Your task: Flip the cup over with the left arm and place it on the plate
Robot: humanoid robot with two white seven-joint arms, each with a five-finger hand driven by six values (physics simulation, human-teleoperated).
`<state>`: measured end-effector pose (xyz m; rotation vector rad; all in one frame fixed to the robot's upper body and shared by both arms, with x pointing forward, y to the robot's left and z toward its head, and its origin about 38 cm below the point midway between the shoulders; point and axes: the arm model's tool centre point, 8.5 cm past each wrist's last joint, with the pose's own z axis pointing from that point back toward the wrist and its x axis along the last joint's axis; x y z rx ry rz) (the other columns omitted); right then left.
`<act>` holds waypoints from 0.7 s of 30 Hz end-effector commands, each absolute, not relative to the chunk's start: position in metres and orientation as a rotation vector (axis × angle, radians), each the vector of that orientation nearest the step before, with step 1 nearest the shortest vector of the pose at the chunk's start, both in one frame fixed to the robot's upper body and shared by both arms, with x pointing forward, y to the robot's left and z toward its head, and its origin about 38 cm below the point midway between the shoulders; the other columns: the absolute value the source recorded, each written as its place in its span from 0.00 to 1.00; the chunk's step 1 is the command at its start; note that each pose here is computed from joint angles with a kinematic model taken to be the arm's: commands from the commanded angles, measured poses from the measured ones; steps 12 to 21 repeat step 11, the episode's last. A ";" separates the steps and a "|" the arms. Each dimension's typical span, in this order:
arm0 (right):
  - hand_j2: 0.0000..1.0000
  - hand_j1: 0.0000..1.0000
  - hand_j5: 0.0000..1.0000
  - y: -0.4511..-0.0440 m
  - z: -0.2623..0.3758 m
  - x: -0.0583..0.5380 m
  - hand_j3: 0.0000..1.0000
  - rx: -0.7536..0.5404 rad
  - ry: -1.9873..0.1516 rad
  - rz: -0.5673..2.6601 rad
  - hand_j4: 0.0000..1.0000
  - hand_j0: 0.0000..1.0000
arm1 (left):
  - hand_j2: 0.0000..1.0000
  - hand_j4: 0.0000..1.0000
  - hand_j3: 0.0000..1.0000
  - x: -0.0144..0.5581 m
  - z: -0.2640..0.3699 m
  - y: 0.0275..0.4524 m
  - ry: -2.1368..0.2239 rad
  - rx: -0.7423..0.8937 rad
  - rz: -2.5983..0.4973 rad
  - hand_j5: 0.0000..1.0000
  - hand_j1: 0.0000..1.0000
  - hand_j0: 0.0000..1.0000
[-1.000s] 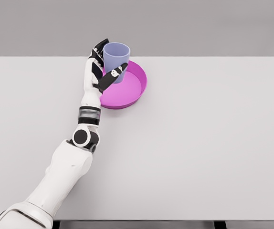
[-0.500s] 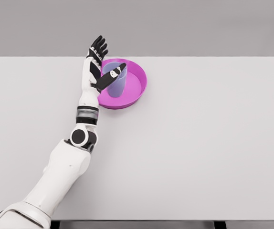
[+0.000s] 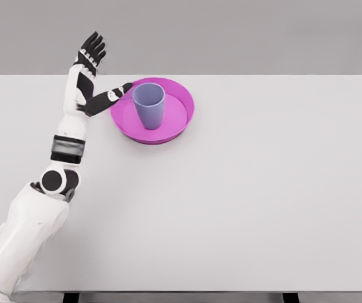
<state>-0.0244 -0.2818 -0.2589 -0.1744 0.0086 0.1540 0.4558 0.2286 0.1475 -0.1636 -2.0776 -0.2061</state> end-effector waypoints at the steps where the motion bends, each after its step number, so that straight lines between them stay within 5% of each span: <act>1: 1.00 1.00 1.00 -0.282 -0.259 -0.024 1.00 -0.175 0.007 0.154 1.00 1.00 | 1.00 1.00 1.00 0.437 0.177 0.272 -2.074 -0.167 -0.632 1.00 1.00 1.00; 4: 1.00 1.00 1.00 -0.282 -0.259 -0.024 1.00 -0.175 0.007 0.155 1.00 1.00 | 1.00 1.00 1.00 0.406 0.186 0.310 -1.866 -0.230 -1.138 1.00 1.00 1.00; 8: 1.00 1.00 1.00 -0.282 -0.259 -0.024 1.00 -0.175 0.007 0.154 1.00 1.00 | 1.00 1.00 1.00 0.391 0.186 0.364 -1.694 -0.135 -1.263 1.00 1.00 1.00; 21: 1.00 1.00 1.00 -0.282 -0.259 -0.024 1.00 -0.175 0.007 0.154 1.00 1.00 | 1.00 1.00 1.00 0.388 0.181 0.368 -1.656 -0.162 -1.285 1.00 1.00 1.00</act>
